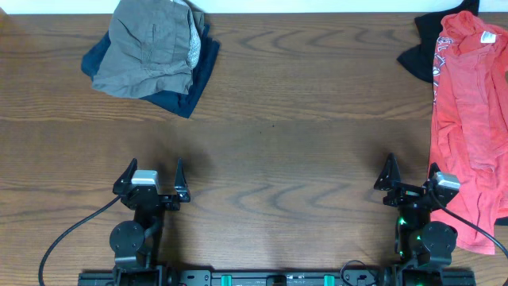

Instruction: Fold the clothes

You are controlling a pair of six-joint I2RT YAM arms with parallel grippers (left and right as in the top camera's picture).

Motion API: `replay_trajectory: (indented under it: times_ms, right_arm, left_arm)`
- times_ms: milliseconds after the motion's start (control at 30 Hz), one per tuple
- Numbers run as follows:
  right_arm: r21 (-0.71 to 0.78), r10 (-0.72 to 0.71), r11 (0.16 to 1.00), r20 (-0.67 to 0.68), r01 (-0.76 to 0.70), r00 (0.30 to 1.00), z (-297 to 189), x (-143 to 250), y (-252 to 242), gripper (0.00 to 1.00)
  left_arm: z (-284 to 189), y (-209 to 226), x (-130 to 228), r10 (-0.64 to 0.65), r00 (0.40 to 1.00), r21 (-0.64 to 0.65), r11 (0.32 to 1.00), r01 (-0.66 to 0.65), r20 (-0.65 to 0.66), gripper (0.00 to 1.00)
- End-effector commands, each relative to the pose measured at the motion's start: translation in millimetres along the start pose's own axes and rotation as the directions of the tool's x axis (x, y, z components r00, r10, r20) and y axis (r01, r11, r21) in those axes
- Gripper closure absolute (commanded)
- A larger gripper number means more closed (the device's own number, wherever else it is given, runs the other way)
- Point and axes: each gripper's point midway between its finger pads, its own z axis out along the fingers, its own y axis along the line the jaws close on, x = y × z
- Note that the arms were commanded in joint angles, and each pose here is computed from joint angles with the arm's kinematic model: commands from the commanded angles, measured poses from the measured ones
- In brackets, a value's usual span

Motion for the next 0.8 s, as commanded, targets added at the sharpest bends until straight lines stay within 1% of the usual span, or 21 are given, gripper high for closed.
replay_trajectory:
  times_ms: [0, 767]
  right_arm:
    - [0.0, 0.012, 1.0, 0.002, -0.012, 1.0, -0.3, 0.0, 0.3, 0.01]
    - [0.0, 0.012, 1.0, 0.006, -0.012, 1.0, -0.3, -0.8, 0.4, 0.01]
  left_arm:
    - [0.5, -3.3, 14.6, -0.013, 0.999, 0.019, 1.0, 0.014, -0.046, 0.02]
    - [0.5, -3.2, 14.5, -0.013, 0.999, 0.018, 1.0, 0.013, -0.045, 0.02]
